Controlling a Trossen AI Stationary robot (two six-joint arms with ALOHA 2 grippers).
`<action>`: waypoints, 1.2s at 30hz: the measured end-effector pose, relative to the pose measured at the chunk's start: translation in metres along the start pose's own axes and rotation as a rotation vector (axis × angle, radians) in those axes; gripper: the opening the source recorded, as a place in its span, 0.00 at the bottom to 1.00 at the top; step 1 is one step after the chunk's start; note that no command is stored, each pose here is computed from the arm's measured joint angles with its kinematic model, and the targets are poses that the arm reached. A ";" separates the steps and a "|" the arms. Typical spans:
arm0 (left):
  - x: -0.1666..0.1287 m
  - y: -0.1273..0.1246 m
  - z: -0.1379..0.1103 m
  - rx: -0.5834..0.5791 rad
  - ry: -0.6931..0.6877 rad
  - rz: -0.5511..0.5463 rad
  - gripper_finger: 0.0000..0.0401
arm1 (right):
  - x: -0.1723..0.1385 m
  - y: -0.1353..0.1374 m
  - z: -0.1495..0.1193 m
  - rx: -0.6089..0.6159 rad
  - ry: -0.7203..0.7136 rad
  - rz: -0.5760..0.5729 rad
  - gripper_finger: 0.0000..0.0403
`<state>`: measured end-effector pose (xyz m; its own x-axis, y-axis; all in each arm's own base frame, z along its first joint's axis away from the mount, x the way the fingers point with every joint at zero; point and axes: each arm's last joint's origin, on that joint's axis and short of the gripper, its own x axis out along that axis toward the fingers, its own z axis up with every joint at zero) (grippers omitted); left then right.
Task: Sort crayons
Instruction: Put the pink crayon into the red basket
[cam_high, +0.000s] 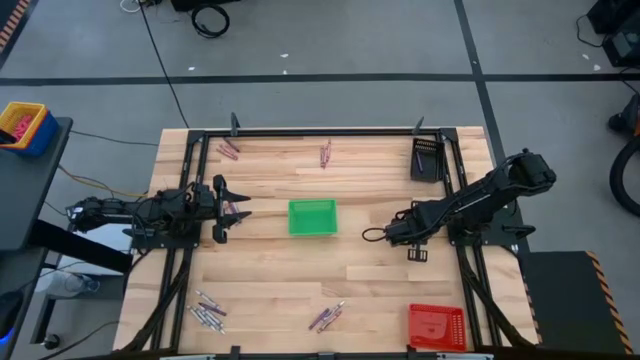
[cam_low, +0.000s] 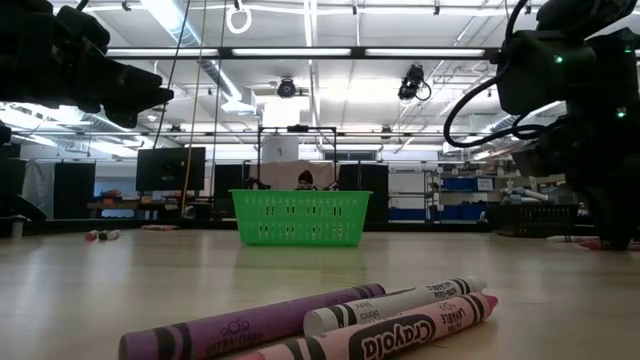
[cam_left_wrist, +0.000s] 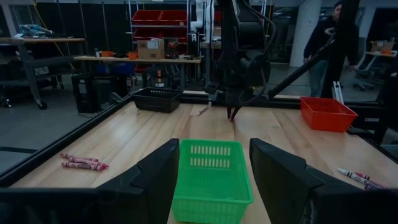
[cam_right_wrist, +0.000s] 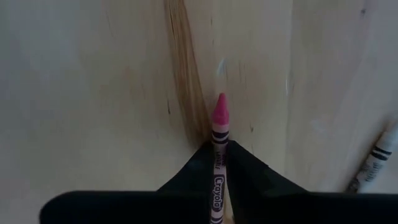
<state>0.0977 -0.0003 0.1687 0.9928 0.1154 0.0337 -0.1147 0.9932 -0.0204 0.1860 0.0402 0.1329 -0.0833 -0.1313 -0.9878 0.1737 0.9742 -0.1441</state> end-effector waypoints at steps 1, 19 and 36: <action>0.000 0.000 0.000 0.000 0.000 0.000 0.52 | 0.000 0.000 0.000 0.000 -0.001 0.000 0.10; 0.000 0.000 0.000 0.000 0.000 0.000 0.52 | -0.042 0.014 -0.010 0.061 0.010 0.058 0.10; 0.000 0.000 0.000 0.000 0.000 0.000 0.52 | -0.135 0.138 -0.057 0.287 -0.047 0.519 0.10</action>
<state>0.0977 -0.0003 0.1686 0.9927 0.1155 0.0336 -0.1149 0.9932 -0.0204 0.1654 0.2027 0.2497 0.1261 0.3343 -0.9340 0.4385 0.8257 0.3548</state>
